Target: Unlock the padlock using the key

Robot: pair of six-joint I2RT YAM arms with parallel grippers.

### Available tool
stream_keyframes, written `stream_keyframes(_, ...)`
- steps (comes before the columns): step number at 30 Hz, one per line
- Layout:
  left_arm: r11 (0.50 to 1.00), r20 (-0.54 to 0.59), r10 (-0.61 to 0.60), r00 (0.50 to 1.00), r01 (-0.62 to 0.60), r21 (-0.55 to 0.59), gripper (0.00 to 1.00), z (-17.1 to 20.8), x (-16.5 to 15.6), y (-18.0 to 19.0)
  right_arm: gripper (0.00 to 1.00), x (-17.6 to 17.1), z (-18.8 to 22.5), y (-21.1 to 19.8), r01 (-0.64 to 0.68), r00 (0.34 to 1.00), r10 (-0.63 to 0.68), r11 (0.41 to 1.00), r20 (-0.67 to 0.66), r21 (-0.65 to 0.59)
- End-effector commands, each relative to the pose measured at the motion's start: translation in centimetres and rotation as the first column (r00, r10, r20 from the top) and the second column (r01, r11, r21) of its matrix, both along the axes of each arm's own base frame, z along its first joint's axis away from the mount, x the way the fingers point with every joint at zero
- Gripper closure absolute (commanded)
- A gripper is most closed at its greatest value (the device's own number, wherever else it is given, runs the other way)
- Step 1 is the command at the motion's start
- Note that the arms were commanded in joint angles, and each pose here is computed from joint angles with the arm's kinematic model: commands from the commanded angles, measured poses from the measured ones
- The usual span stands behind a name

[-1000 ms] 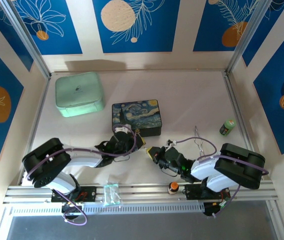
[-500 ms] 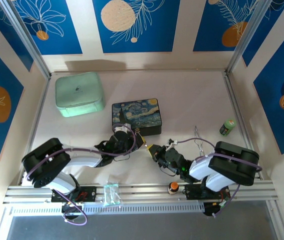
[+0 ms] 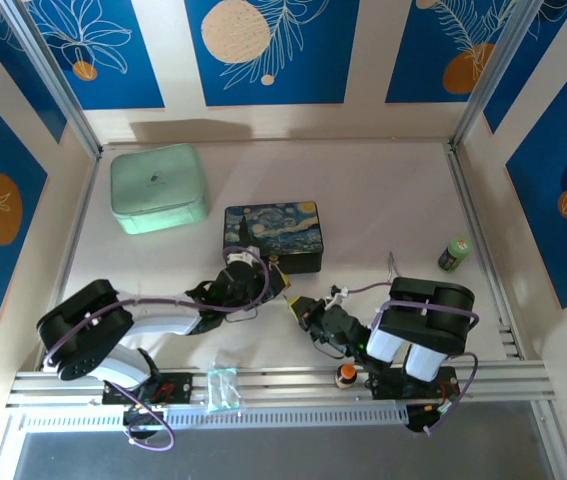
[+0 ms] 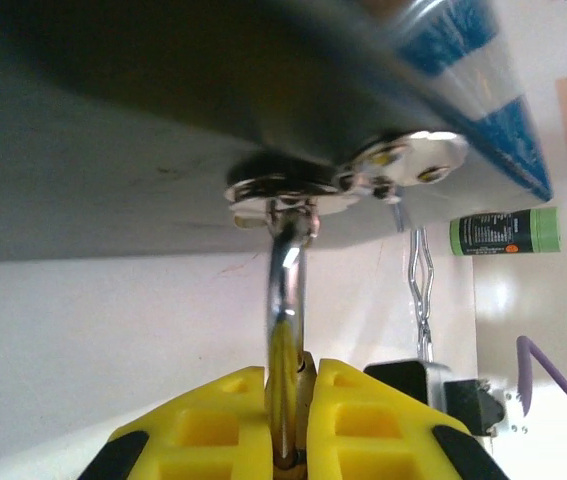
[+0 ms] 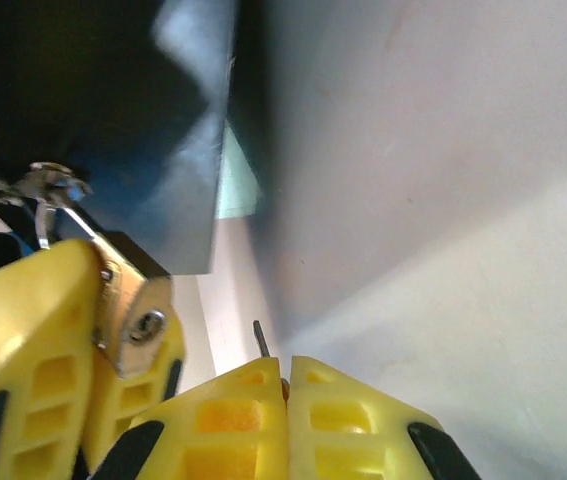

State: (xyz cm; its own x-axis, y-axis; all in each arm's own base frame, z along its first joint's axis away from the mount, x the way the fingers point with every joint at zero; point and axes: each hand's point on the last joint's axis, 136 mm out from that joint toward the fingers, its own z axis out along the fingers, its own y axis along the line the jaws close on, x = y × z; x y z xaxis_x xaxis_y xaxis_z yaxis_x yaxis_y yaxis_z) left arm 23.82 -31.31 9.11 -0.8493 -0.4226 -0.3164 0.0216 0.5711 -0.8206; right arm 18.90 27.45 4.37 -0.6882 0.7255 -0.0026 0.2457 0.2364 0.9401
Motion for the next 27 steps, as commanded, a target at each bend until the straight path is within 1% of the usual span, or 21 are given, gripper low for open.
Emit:
stream_keyframes(1,0.998,0.097,0.006,0.995,0.0,-0.061,1.0,3.9,1.2,-0.6,1.0,0.8,0.9,-0.5,0.096,0.995,-0.097,0.994,0.029,0.046)
stream_keyframes(4,0.998,0.092,0.004,0.996,0.001,-0.058,1.0,3.7,1.1,-0.6,1.0,1.0,1.0,-0.6,0.101,0.994,-0.103,0.993,0.037,0.057)
stream_keyframes(7,0.998,0.089,0.005,0.996,0.001,-0.062,1.0,3.5,1.1,-0.6,1.0,1.0,1.1,-0.2,0.078,0.995,-0.08,0.996,0.051,0.049)
stream_keyframes(11,0.998,0.083,0.01,0.996,-0.005,-0.062,1.0,3.2,1.1,-0.4,1.0,1.0,2.5,0.3,0.053,0.993,-0.058,0.998,0.107,0.046)
stream_keyframes(17,0.996,0.08,0.011,0.997,-0.004,-0.089,1.0,3.4,1.1,-0.6,1.0,1.3,2.8,0.0,0.06,0.991,-0.065,0.997,0.115,0.05)
stream_keyframes(27,0.996,0.082,0.011,0.997,-0.004,-0.085,1.0,3.3,1.1,-0.4,1.0,1.3,3.5,-0.7,0.089,0.985,-0.096,0.995,0.142,0.051)
